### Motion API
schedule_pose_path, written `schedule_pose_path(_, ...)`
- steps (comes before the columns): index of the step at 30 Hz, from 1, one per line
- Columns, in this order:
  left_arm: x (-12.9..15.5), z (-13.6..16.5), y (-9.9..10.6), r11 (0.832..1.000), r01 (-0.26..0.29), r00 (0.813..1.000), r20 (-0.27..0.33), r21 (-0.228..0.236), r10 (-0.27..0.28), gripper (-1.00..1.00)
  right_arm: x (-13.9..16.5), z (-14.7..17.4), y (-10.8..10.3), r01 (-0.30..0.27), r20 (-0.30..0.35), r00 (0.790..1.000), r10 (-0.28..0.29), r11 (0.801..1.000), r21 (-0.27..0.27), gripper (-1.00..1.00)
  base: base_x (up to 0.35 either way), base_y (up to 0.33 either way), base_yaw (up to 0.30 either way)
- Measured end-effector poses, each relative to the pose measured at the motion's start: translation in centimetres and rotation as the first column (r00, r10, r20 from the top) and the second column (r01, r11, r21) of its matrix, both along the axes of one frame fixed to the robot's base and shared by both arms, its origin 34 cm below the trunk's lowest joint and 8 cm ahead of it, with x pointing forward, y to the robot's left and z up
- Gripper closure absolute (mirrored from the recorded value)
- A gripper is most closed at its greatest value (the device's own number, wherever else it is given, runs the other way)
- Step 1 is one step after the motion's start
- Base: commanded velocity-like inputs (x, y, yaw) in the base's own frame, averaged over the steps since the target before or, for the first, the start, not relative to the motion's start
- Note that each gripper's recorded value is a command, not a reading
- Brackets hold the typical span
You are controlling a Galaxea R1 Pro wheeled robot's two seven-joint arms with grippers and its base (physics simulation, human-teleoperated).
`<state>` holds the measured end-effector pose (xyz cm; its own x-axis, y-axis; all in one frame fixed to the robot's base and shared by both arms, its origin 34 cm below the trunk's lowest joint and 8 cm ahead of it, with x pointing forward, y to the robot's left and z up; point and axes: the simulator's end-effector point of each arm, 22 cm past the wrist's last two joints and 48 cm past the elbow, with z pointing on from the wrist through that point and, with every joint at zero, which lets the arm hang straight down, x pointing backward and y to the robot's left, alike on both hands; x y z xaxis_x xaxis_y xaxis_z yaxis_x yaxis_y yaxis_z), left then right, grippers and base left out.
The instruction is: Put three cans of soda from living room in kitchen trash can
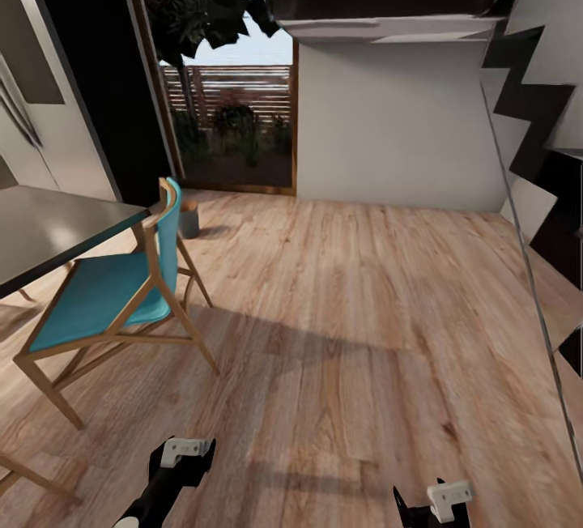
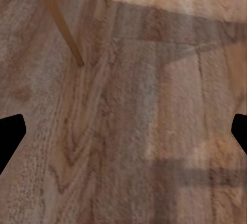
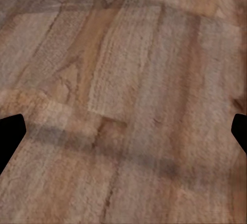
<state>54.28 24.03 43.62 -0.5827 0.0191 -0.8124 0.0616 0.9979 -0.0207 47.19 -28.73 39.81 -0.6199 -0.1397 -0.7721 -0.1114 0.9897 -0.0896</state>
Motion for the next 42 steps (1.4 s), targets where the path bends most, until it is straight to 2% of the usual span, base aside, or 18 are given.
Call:
schedule_pose_path(26, -0.01, -0.01, -0.03, 1.0, 0.001, 1.0, 0.0, -0.001, -0.001, -1.0, -0.02, -0.01, 0.06, -0.002, 0.0, 1.0, 0.002, 1.0, 0.001, -1.0, 0.29, -0.125, 0.0)
schedule_pose_path(42, 0.03, 0.04, -0.03, 1.0, 0.001, 1.0, 0.001, -0.001, -0.001, -1.0, 0.0, 0.0, 0.13, -0.004, 0.0, 1.0, 0.004, 1.0, 0.002, -1.0, 0.312, -0.023, 0.0)
